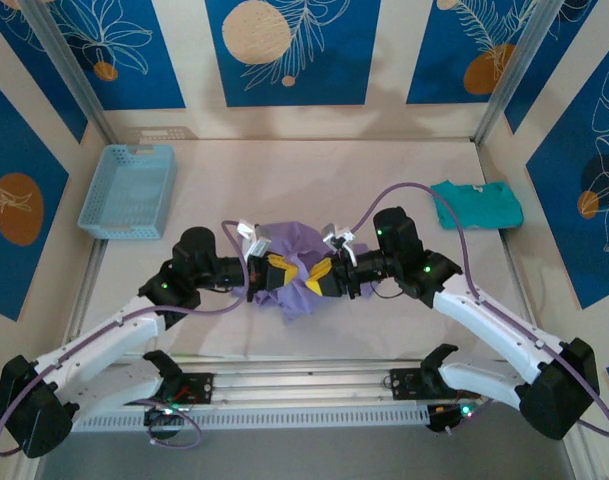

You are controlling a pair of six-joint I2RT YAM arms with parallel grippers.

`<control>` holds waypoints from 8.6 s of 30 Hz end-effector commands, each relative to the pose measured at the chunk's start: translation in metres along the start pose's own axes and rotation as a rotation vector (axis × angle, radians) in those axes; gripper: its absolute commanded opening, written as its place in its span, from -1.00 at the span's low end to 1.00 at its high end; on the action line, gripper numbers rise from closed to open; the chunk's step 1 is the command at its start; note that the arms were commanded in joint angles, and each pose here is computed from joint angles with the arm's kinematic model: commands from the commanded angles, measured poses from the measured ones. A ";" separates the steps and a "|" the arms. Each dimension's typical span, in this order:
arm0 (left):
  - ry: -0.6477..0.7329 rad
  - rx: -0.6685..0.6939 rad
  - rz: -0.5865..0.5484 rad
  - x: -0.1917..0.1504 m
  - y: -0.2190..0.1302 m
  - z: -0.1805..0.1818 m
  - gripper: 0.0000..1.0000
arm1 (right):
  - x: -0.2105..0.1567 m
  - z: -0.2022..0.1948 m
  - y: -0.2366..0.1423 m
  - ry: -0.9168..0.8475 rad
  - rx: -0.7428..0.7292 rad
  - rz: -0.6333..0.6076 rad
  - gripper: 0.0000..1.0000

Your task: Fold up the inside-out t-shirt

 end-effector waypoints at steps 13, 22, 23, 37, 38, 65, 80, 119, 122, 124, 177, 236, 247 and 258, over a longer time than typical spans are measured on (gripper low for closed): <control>-0.024 0.196 0.092 -0.012 -0.001 0.026 -1.00 | 0.001 0.007 -0.003 0.019 -0.064 -0.029 -1.00; -0.048 0.233 0.127 -0.019 0.005 0.036 -0.84 | 0.011 0.005 0.005 0.124 -0.159 -0.030 -1.00; -0.046 0.251 0.127 -0.020 0.004 0.038 -0.77 | 0.011 0.004 0.004 0.131 -0.170 -0.030 -1.00; -0.004 0.274 0.121 -0.011 -0.005 0.022 0.08 | 0.032 -0.009 -0.027 0.393 -0.215 -0.119 -1.00; 0.015 0.267 0.129 -0.011 -0.003 0.018 0.09 | 0.034 -0.009 -0.028 0.412 -0.211 -0.123 -1.00; 0.412 0.413 0.322 0.015 0.055 0.001 -0.10 | 0.051 -0.012 -0.033 0.666 -0.183 -0.123 -1.00; 0.269 0.557 0.280 0.001 0.015 0.008 0.16 | -0.021 -0.037 -0.063 0.734 -0.575 -0.056 -1.00; -0.780 0.853 0.516 -0.197 -0.037 0.130 -0.30 | 0.044 -0.241 0.098 0.403 -0.990 0.094 -0.33; -0.759 0.822 0.472 -0.191 -0.032 0.137 -0.78 | 0.069 -0.229 0.082 0.358 -0.989 0.025 -0.77; -0.727 0.822 0.418 -0.176 -0.033 0.145 -1.00 | 0.095 -0.209 0.065 0.324 -0.943 -0.058 -0.99; -0.452 0.766 0.543 -0.125 -0.008 0.160 0.24 | 0.011 -0.179 0.061 0.471 -0.902 -0.217 -0.60; -0.318 0.834 0.236 0.011 -0.018 0.122 -0.96 | 0.011 -0.057 0.009 0.027 -0.281 -0.246 -1.00; -0.116 0.993 0.428 0.004 -0.017 0.086 0.07 | 0.037 -0.058 -0.009 0.328 -0.196 -0.362 -1.00; -0.336 0.586 0.298 -0.009 0.033 0.047 0.08 | 0.041 -0.061 -0.015 0.395 -0.217 -0.390 -1.00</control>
Point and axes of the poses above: each hand's point on the last joint's axis, 136 mm out from that joint toward the fingers, its own y axis out along the fingers, its own z axis along the line the jaws close on, x = y × z, the point moved 7 cm from there along -y, back along the fingers, and after that the axes turned 12 degrees about y, right-handed, at the moved point
